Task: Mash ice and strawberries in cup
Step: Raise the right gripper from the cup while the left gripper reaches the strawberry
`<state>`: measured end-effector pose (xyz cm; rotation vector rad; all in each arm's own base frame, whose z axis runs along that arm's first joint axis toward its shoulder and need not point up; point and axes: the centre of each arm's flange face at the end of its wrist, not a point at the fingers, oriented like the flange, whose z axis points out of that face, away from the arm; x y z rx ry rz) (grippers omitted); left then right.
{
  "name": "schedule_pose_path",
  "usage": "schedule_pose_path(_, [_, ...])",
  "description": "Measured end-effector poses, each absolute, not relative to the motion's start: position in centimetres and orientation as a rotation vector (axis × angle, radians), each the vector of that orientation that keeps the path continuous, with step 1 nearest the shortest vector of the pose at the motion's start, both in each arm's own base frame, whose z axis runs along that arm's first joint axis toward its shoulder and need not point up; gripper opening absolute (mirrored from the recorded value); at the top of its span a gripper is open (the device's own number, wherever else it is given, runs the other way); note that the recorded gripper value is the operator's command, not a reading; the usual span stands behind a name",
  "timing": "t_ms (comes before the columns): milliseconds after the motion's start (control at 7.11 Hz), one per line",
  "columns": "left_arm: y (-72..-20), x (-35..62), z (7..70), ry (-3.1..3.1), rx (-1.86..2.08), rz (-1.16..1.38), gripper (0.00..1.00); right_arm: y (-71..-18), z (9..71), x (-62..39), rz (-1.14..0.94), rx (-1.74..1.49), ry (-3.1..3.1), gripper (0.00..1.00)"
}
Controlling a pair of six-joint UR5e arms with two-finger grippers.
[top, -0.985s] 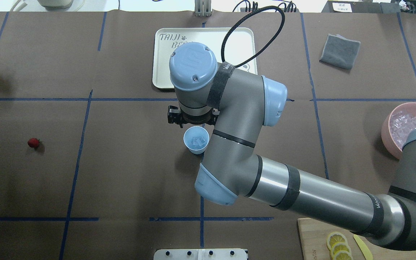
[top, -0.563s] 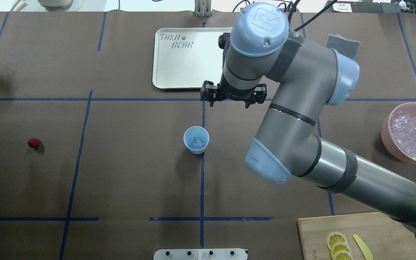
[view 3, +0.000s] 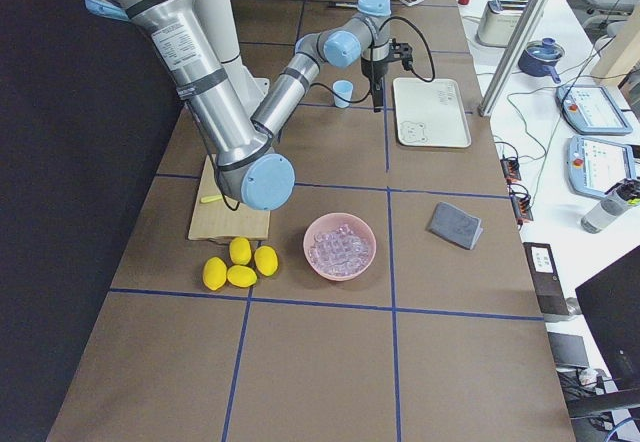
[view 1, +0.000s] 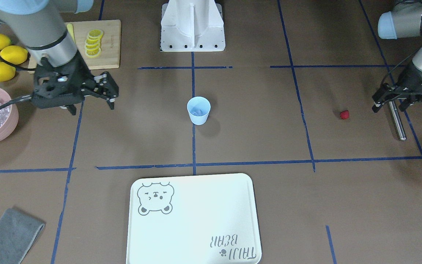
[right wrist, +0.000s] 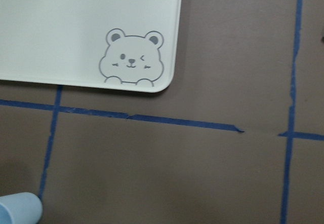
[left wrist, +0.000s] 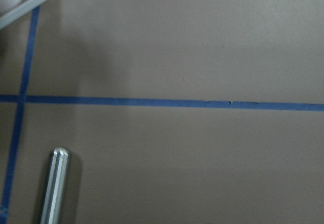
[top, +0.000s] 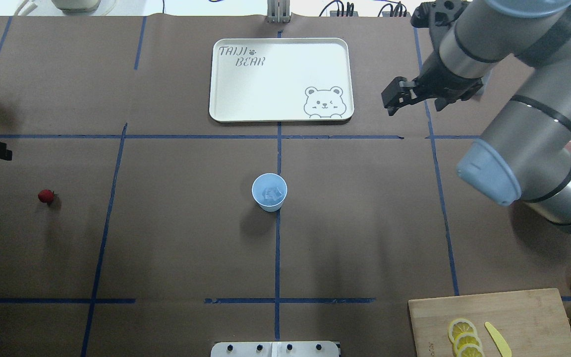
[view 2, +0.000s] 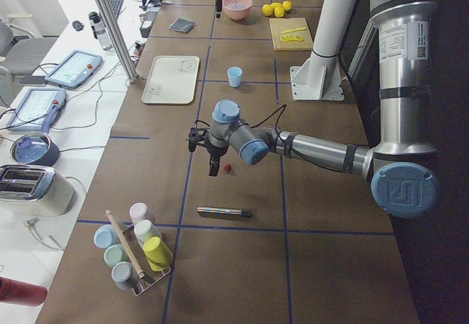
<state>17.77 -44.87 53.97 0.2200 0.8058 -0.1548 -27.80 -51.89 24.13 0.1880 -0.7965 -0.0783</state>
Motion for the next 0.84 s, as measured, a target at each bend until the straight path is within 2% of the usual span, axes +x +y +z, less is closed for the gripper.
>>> schedule_pose_path(422, [-41.0, 26.4, 54.5, 0.772, 0.239, -0.208, 0.98, -53.8, 32.3, -17.6, -0.173, 0.199, -0.748, 0.99])
schedule_pose_path(844, [-39.2, 29.8, 55.4, 0.752, 0.223, -0.204, 0.94, -53.8, 34.4, -15.2, -0.176, 0.195, -0.739, 0.99])
